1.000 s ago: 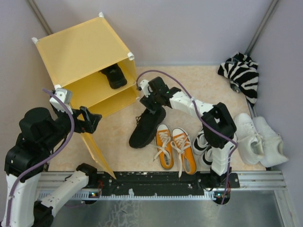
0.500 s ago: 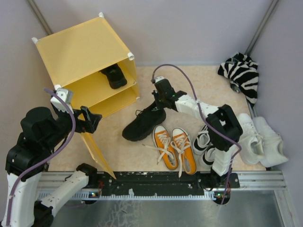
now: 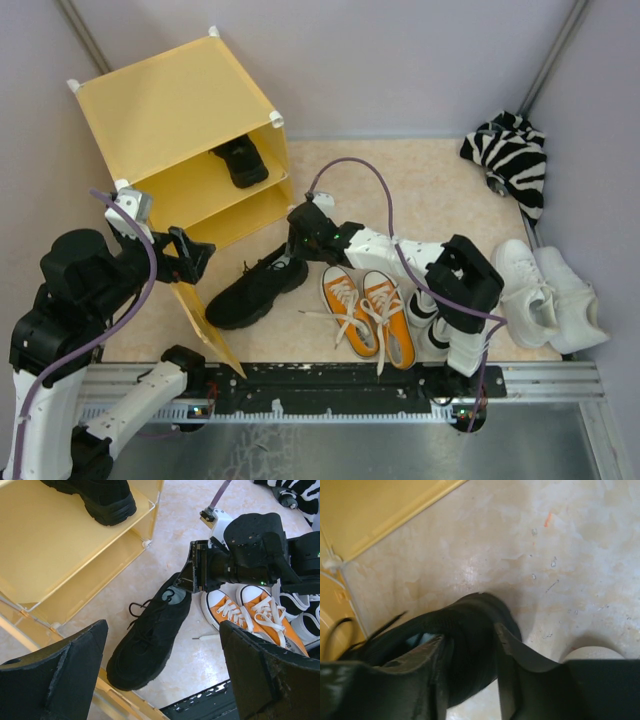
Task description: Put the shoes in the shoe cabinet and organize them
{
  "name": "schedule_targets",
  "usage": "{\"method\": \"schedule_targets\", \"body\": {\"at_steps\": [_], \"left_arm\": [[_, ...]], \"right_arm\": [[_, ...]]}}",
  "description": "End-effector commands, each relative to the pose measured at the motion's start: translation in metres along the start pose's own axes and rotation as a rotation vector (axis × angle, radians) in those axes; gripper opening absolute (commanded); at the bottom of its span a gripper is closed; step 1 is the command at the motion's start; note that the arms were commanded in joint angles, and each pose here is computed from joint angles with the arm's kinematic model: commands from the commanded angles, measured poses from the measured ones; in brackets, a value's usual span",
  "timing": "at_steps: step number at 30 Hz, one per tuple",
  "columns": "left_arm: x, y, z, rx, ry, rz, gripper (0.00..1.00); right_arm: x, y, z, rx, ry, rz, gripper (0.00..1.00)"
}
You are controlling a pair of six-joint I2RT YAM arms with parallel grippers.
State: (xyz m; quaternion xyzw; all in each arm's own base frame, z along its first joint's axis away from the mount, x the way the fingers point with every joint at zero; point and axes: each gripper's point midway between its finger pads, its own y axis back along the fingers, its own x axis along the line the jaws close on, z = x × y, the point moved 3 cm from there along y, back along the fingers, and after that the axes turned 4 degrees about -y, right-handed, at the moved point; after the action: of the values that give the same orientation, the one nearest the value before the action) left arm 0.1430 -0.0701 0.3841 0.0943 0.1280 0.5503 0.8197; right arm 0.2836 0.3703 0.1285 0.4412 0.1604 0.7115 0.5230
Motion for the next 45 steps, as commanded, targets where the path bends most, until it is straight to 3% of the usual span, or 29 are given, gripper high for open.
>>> {"method": "schedule_targets", "body": {"at_steps": [1,5,9,13,16,22,33,45], "left_arm": [[-0.001,0.003,0.001,-0.013,-0.009,-0.01,0.99],[-0.002,0.002,0.001,-0.011,-0.01,-0.014,0.99],[0.0,0.003,-0.002,-0.011,-0.005,-0.007,0.99],[-0.001,0.002,-0.003,-0.013,0.002,-0.01,0.99],[-0.002,0.001,-0.003,-0.014,0.005,-0.017,0.99],[-0.001,0.004,-0.003,-0.012,0.004,-0.007,0.99],[0.003,0.003,-0.008,0.003,0.005,0.018,0.99],[0.005,0.002,-0.006,0.005,0.007,0.034,0.99]], "right_arm": [[0.0,0.011,0.016,-0.073,-0.054,0.036,0.53],[0.004,0.027,0.01,-0.056,0.135,0.166,0.56],[0.021,0.053,0.019,-0.089,0.5,0.346,0.61],[0.019,0.048,0.024,-0.034,0.835,0.33,0.61],[0.014,0.039,0.029,-0.05,0.965,0.304,0.61],[0.022,0.027,0.042,-0.142,1.077,0.307,0.62],[0.034,0.002,0.035,-0.083,1.169,0.478,0.61],[0.029,-0.019,0.007,0.083,1.223,0.552,0.56]]}}
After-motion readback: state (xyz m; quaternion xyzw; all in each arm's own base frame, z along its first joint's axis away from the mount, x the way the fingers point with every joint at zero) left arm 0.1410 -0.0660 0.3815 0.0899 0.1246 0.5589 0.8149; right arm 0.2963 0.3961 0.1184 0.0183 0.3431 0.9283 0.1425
